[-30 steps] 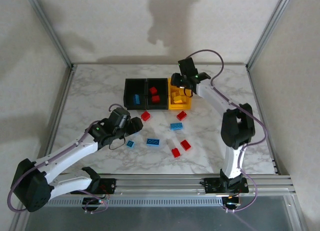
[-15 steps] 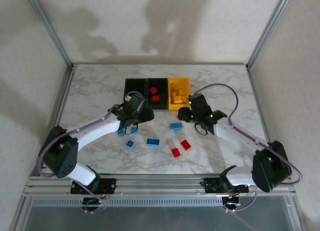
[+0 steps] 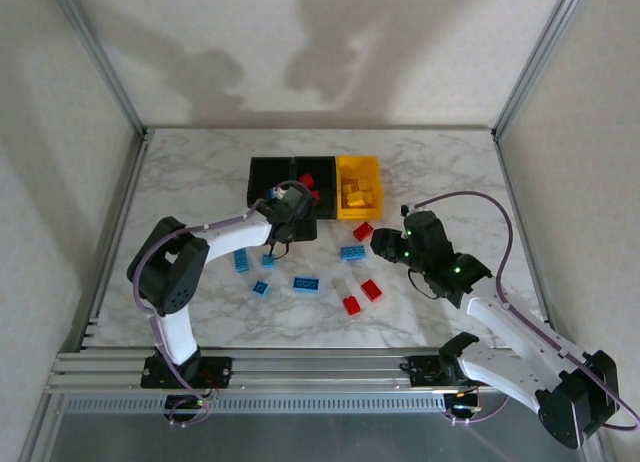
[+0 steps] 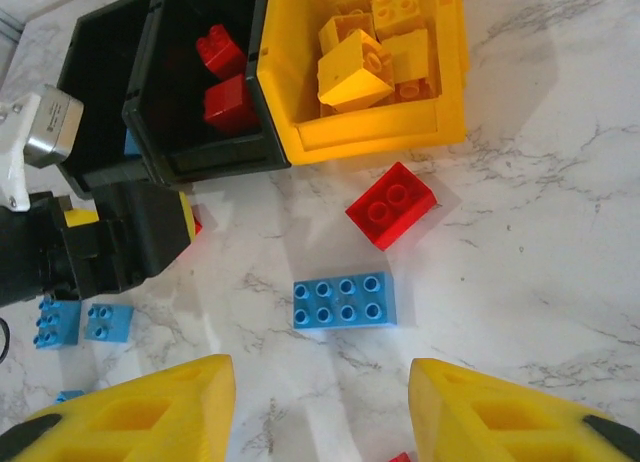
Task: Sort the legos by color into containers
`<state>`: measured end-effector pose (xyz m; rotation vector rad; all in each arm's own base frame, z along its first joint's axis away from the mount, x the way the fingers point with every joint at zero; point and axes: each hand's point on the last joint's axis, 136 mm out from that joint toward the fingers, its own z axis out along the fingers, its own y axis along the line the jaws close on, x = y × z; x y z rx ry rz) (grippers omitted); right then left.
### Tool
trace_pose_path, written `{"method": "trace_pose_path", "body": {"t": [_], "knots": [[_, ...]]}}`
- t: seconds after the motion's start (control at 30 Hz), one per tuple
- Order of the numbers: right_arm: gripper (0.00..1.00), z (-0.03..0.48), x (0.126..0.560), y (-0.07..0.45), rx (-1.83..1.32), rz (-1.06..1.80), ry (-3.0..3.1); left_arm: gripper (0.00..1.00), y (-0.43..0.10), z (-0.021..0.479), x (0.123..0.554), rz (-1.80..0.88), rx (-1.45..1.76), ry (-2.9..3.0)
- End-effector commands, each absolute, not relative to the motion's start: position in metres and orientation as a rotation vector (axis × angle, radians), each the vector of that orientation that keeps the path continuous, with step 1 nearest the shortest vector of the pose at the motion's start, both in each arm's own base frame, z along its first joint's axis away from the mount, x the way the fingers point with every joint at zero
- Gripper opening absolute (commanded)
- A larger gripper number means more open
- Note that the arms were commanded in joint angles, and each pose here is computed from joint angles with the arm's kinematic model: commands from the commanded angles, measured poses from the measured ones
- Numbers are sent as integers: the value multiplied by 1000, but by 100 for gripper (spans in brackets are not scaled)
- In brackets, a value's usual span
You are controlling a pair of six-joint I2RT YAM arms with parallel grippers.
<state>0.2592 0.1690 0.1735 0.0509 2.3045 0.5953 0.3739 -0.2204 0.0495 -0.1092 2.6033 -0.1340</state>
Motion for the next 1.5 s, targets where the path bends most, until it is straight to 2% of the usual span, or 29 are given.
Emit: {"method": "trace_pose_path", "body": {"t": [0.0,0.27,0.67,0.9,1.07,1.3,1.47], "knots": [[49,162,258,168,57,576,2329,86,-221,52,385,-64,-60,2576],[49,160,262,168,50,546,2335,84,-228,47,387,-61,-35,2578],[49,144,259,165,90,542,2359,59,-240,46,369,-94,0,2606],[48,140,259,165,97,544,2365,58,-236,39,376,-18,-13,2594],[48,141,259,164,102,543,2364,49,-238,35,382,3,-11,2592],[48,137,255,160,122,538,2362,31,-240,36,378,12,9,2602],[48,138,254,159,127,542,2354,24,-237,51,371,7,14,2587]]}}
